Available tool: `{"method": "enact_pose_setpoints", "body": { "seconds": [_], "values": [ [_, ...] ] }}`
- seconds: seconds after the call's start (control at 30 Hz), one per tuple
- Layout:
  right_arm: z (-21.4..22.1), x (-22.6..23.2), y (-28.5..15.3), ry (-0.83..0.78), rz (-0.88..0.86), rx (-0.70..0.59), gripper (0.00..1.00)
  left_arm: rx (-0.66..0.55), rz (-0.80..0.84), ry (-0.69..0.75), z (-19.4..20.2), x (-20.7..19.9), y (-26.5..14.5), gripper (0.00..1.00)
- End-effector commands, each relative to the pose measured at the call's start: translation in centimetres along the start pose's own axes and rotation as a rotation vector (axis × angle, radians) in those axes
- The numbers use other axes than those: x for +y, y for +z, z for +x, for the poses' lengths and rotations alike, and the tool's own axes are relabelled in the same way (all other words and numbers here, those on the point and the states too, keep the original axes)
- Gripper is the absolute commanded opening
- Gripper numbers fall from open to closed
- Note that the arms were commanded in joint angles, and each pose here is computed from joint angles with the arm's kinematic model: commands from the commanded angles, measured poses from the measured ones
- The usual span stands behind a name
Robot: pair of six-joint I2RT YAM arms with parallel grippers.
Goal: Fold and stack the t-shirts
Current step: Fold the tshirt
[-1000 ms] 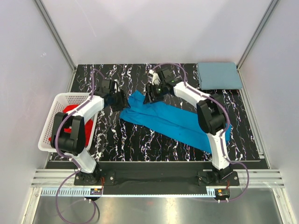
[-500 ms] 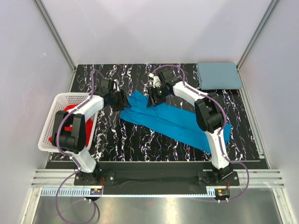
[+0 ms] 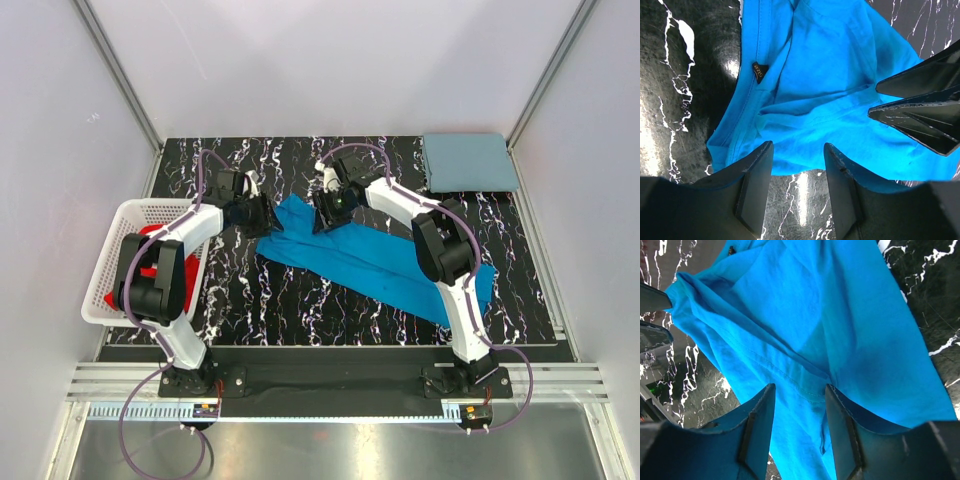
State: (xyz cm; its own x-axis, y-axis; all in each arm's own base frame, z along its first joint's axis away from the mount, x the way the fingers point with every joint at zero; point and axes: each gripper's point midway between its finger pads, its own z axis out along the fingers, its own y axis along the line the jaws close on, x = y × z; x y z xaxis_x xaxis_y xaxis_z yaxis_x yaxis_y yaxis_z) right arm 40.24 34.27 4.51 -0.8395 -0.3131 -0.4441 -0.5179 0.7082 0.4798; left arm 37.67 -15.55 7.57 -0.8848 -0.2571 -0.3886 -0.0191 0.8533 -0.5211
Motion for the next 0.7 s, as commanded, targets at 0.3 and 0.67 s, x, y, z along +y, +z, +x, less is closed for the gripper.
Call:
{"method": "enact_pose_setpoints", "body": {
  "seconds": [0.3,0.67],
  "values": [
    [-0.5,0.9,-0.2,-0.032,0.016,-0.023,0.26,-0.042,-0.024,0.042,-0.4,0.3,-1.5,0.5],
    [-0.9,-0.5,-0.1,-0.049,0.099,-0.034,0.53,-0.037,-0.028,0.051,-0.1,0.3,-2.1,0.5]
  ]
}}
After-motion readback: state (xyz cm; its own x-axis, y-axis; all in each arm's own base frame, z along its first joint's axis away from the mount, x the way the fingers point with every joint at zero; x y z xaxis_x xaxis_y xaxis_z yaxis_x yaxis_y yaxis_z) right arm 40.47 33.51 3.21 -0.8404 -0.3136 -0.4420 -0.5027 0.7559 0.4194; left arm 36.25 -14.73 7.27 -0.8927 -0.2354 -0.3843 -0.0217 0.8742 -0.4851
